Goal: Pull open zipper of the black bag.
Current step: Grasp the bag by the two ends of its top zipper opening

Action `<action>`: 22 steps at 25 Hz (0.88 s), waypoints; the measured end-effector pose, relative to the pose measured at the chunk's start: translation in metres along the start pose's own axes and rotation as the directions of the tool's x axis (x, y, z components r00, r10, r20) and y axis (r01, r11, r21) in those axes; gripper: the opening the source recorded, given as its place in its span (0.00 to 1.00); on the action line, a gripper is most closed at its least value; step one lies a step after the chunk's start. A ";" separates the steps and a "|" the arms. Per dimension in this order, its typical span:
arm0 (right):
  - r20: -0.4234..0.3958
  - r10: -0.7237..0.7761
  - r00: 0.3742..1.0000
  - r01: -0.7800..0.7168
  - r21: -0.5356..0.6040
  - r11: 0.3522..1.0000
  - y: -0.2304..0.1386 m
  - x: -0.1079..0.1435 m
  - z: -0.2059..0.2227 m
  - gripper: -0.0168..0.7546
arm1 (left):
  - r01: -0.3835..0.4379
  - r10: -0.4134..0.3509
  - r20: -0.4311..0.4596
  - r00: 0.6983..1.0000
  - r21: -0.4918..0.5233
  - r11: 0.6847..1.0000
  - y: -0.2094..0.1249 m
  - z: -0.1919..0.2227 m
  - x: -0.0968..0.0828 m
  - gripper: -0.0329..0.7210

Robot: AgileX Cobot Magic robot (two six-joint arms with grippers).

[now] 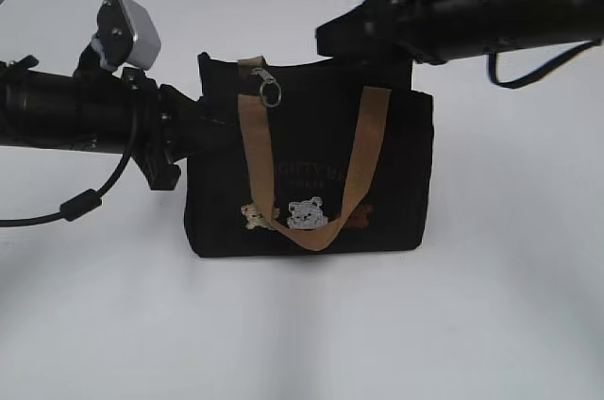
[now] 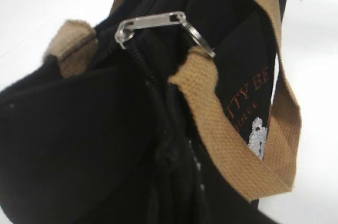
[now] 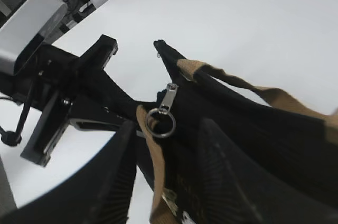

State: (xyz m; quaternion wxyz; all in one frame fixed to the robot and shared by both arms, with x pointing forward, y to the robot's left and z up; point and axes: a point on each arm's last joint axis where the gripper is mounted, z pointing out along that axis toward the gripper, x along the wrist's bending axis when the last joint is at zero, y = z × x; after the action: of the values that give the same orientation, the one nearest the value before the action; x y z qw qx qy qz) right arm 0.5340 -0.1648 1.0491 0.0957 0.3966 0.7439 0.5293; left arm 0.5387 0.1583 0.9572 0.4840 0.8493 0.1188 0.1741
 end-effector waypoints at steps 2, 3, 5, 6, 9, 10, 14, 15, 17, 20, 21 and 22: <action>-0.031 0.085 0.996 -0.084 0.027 0.996 0.004 -0.003 0.026 0.42 | 0.000 0.000 0.000 1.000 0.000 1.000 0.000 0.000 0.000 0.12; -0.043 0.122 0.992 -0.120 0.042 0.992 0.004 -0.005 0.037 0.42 | 0.000 0.000 0.001 1.000 -0.001 1.000 0.000 0.000 0.000 0.12; -0.067 0.193 0.979 -0.189 0.070 0.980 0.003 -0.007 0.055 0.42 | 0.000 0.000 0.001 1.000 -0.001 1.000 0.000 0.000 0.000 0.12; -0.070 0.217 0.974 -0.211 0.081 0.974 0.003 -0.009 0.063 0.42 | 0.000 0.000 0.001 1.000 -0.001 1.000 0.000 0.000 0.000 0.12; -0.075 0.261 0.963 -0.252 0.106 0.962 -0.001 -0.011 0.077 0.42 | 0.000 0.000 0.001 1.000 -0.001 1.000 0.000 0.000 0.000 0.12; -0.074 0.275 0.959 -0.266 0.115 0.957 -0.003 -0.011 0.080 0.42 | 0.000 0.000 0.001 1.000 -0.001 1.000 0.000 0.000 0.000 0.12; -0.079 0.323 0.943 -0.310 0.139 0.941 -0.007 -0.007 0.087 0.42 | 0.002 -0.002 0.000 1.000 -0.001 1.000 0.000 0.000 0.000 0.12; -0.079 0.332 0.940 -0.319 0.142 0.937 -0.008 -0.007 0.087 0.42 | 0.002 -0.002 0.000 1.000 -0.001 1.000 0.000 0.000 0.000 0.12; -0.077 0.343 0.936 -0.330 0.148 0.932 -0.009 -0.007 0.089 0.42 | 0.002 -0.002 0.000 1.000 -0.001 1.000 0.000 0.000 0.000 0.12; -0.074 0.366 0.928 -0.353 0.146 0.924 -0.011 -0.009 0.091 0.42 | 0.002 -0.002 0.000 1.000 0.000 1.000 0.000 0.000 0.000 0.12; -0.073 0.376 0.924 -0.363 0.146 0.920 -0.012 -0.010 0.093 0.42 | 0.002 -0.002 -0.001 1.000 0.000 1.000 0.000 0.000 0.000 0.12; -0.073 0.391 0.917 -0.378 0.143 0.914 -0.013 -0.010 0.094 0.42 | 0.003 -0.003 -0.002 1.000 0.001 1.000 0.000 0.000 0.000 0.12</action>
State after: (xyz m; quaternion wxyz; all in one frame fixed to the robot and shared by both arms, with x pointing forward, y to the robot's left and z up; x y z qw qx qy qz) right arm 0.5878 -0.1064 0.9954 -0.0729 0.5136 0.6871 0.5088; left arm 0.5388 0.1584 0.9571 0.4836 0.8493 0.1205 0.1741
